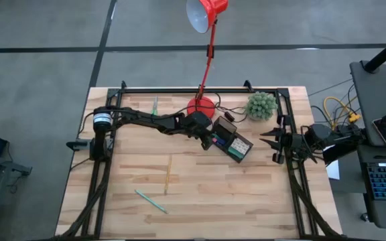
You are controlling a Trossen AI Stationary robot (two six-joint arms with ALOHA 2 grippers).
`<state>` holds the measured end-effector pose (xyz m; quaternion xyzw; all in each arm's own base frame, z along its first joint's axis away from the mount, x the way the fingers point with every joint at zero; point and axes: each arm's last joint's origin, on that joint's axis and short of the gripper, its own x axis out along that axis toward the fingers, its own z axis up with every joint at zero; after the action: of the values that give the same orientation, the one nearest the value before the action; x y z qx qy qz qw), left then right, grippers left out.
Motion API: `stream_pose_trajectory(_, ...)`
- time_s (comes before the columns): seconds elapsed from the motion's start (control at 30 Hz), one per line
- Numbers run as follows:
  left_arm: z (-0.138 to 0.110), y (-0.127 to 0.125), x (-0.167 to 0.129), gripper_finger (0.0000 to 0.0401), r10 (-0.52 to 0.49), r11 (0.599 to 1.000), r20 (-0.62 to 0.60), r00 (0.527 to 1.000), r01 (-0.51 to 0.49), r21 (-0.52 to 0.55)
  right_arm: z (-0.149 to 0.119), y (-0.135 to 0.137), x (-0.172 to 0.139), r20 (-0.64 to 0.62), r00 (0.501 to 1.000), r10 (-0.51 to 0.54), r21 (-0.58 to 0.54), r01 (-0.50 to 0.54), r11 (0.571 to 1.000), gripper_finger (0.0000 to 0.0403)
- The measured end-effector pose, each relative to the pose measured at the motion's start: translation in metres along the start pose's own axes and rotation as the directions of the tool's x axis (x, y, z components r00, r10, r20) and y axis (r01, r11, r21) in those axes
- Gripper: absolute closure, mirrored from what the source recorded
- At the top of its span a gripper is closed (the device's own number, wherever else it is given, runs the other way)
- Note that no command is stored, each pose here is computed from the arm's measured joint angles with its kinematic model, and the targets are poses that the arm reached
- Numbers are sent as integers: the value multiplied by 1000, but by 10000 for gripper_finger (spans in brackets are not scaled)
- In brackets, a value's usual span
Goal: Pick and place office supplies into organizer
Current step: Put the binder clip into the desk organizer
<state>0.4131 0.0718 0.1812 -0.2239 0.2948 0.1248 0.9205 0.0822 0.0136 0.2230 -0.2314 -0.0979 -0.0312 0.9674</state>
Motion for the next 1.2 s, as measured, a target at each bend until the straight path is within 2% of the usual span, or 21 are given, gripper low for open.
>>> stream_pose_trajectory(0.33,-10,-6,8,360,85,994,6,996,-85,65,0,0,0,0,1000,0,0,0,1000,346)
stream_pose_trajectory(0.87,-12,-6,15,360,92,994,6,996,-92,66,0,0,0,1,1000,0,-3,0,1000,346)
stream_pose_trajectory(1.2,-12,-5,15,333,86,994,10,996,-87,65,0,0,0,1,1000,0,0,0,1000,346)
